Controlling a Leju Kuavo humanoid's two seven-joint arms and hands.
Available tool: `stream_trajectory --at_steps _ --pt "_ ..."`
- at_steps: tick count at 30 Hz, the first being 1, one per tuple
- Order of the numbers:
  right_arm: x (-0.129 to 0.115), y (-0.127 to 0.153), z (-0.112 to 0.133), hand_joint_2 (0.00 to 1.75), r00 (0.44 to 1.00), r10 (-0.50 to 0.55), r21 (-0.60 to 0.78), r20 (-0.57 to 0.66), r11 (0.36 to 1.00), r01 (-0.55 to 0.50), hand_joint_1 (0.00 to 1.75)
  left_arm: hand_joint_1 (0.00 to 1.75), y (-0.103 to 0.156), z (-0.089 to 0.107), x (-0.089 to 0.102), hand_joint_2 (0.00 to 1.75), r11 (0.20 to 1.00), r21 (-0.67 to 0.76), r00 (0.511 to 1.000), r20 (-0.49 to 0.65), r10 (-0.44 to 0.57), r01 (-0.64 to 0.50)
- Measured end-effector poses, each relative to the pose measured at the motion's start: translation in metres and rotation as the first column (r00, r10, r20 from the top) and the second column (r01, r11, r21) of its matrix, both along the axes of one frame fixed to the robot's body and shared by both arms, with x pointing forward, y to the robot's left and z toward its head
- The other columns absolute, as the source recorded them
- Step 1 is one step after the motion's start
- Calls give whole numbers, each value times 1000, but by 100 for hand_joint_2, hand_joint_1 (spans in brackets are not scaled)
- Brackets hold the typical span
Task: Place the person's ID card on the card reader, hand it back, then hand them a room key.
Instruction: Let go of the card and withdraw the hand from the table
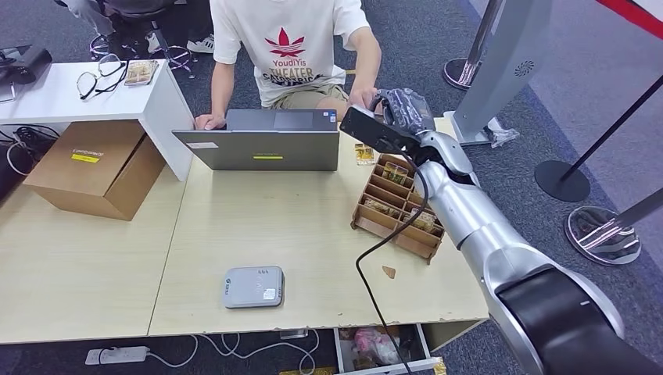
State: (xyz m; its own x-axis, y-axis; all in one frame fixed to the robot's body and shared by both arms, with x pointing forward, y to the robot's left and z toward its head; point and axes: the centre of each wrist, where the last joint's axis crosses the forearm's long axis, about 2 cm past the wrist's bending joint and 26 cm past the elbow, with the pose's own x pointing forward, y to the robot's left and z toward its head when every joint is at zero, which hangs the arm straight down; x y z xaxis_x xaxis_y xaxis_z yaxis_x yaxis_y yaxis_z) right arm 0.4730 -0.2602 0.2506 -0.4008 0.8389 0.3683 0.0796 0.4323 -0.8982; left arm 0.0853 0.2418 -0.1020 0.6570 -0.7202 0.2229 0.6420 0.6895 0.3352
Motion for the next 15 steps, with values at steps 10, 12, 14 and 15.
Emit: stream_trajectory --at_steps 10,12,14,15 --pt "-1 15 -16 175 998 13 -17 -65 1000 -15 0 0 0 -1 -4 0 1000 1 1000 -6 10 -10" --pt "-2 16 -18 175 997 13 -20 -74 1000 -15 0 0 0 -1 -5 0 1000 2 1000 -7 14 -14" --pt "-2 17 -20 175 997 14 -22 -81 1000 -16 0 0 0 -1 -7 0 1000 3 1000 -8 19 -19" --pt "-2 17 -21 175 996 15 -23 -83 1000 -17 0 0 0 -1 -7 0 1000 4 1000 -8 20 -20"
